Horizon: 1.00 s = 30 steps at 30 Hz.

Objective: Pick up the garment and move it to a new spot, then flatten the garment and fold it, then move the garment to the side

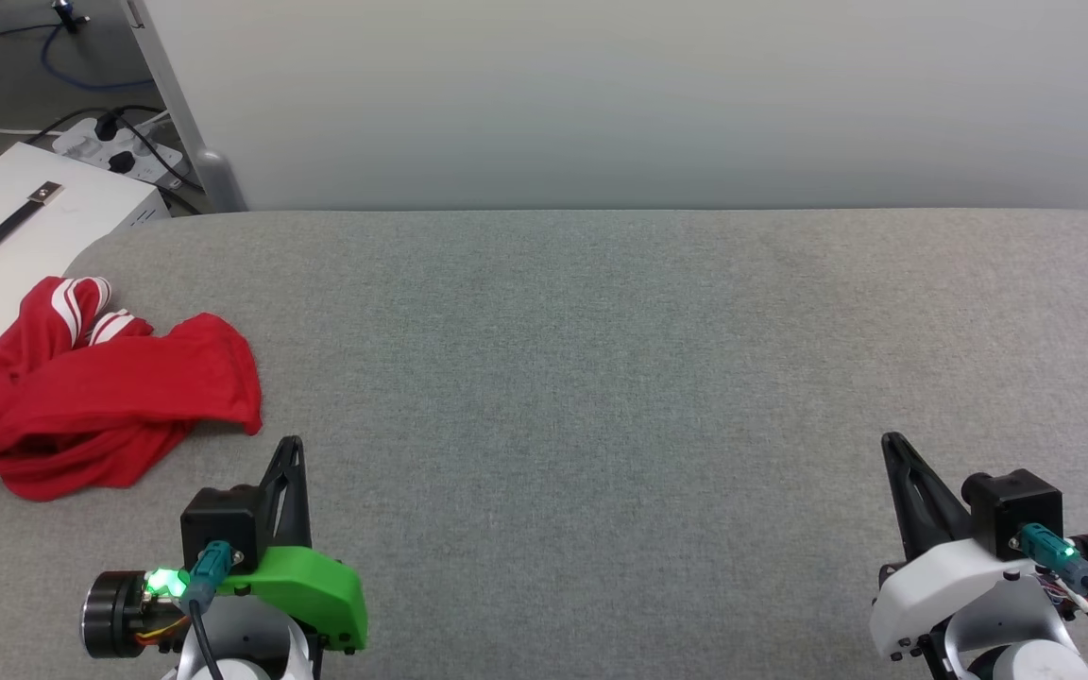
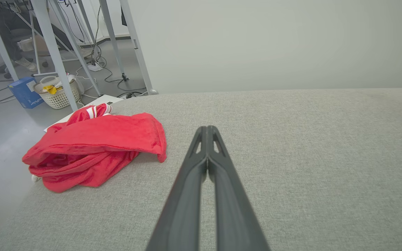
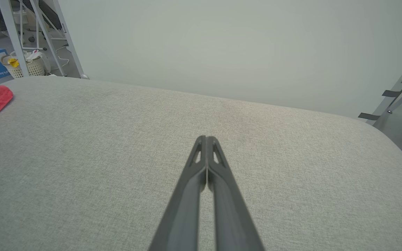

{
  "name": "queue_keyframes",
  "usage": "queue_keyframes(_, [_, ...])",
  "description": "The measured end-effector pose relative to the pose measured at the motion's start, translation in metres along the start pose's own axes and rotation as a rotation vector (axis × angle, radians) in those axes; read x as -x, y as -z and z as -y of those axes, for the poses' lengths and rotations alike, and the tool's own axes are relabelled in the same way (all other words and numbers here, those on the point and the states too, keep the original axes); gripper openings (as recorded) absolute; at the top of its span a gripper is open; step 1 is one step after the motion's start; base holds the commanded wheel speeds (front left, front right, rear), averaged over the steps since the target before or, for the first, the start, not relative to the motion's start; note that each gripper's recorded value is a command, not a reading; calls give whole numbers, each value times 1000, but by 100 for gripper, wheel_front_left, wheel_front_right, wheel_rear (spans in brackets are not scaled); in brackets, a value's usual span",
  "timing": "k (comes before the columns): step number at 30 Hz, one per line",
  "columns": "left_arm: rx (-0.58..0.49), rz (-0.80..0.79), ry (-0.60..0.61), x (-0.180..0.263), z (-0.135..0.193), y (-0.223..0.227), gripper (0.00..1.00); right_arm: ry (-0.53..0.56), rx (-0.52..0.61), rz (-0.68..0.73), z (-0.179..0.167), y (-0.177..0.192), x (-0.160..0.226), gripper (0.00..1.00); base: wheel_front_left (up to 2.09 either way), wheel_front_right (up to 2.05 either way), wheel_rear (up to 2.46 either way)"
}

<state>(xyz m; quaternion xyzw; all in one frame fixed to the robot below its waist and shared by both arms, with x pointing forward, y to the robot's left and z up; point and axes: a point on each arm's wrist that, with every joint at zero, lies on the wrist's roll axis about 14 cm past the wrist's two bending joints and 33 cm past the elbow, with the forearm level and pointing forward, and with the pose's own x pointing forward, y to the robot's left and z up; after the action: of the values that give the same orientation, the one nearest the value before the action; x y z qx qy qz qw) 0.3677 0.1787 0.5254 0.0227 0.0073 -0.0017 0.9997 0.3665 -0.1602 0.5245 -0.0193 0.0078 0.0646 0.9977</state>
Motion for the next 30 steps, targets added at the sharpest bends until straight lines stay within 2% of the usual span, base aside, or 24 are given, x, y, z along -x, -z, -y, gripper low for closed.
queue_keyframes(15, [0,0,0,0,0,0,0,0,0,0,0,0,0,0,0,0,0])
queue_keyframes(16, [0,-1,0,0,0,0,100,0,-1,0,0,0,0,100,0,0,0])
queue_keyframes(17, [0,-1,0,0,0,0,100,0,-1,-1,0,0,0,100,0,0,0])
queue_keyframes(18, [0,-2,0,0,0,1,0,0,-1,-1,0,0,0,0,0,0,0])
queue_keyframes(19, [0,-2,0,0,0,1,100,0,-1,-1,0,0,0,100,0,0,0])
queue_keyframes(30, [1,9,-8,0,-1,-1,100,5,-15,13,2,-2,0,100,0,0,0])
